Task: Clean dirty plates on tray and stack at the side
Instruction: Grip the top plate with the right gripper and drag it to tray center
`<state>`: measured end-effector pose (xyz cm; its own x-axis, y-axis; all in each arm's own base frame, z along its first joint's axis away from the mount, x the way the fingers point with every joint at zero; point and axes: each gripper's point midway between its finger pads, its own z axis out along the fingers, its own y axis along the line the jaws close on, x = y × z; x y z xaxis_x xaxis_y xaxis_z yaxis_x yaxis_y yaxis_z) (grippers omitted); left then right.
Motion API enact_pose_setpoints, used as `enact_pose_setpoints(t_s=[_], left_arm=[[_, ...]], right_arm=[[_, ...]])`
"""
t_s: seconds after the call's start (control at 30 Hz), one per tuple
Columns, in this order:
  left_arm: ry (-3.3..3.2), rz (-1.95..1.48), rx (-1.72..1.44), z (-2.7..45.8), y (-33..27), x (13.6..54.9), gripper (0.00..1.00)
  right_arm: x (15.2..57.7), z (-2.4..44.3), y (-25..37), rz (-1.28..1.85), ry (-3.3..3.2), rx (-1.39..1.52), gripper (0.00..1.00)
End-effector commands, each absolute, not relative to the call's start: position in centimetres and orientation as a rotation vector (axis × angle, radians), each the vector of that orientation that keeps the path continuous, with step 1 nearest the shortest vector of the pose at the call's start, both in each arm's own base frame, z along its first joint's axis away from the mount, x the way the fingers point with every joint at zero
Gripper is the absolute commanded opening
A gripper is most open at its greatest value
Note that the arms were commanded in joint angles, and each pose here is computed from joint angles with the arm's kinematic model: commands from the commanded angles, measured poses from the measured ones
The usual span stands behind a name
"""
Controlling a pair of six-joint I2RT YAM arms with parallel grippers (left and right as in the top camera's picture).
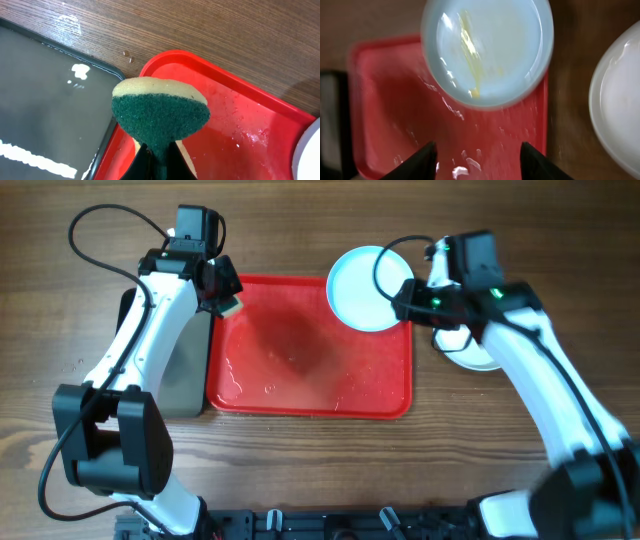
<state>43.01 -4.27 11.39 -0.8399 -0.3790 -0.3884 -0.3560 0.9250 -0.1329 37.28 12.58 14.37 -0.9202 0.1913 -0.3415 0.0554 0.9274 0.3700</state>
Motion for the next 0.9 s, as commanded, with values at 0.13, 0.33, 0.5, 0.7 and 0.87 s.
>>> enact_pose_setpoints(t_s=[0.13,0.33,0.5,0.7,0.87], left_arm=[[2.684,-0.086,-0.553,10.8,-4.5,42.8,0.04],[2.683,-0.087,-0.553,10.8,-4.5,42.8,0.04],[2.684,-0.087,-0.553,10.8,-4.5,42.8,0.04],[2.683,-0.087,-0.553,10.8,-4.5,42.8,0.04],[2.683,-0.086,-0.553,10.8,-4.5,42.8,0.04]], right_arm=[[42.1,6.0,14.3,0.264,2.926,0.379,0.38],[40.7,3.7,12.2,0.077,2.983,0.426,0.35],[39.3,3.1,11.4,0.015,3.029,0.432,0.35],[37.6,0.4,11.6,0.005,3.145,0.348,0.34],[33.8,0.7,15.9,0.166,3.29,0.095,0.25]])
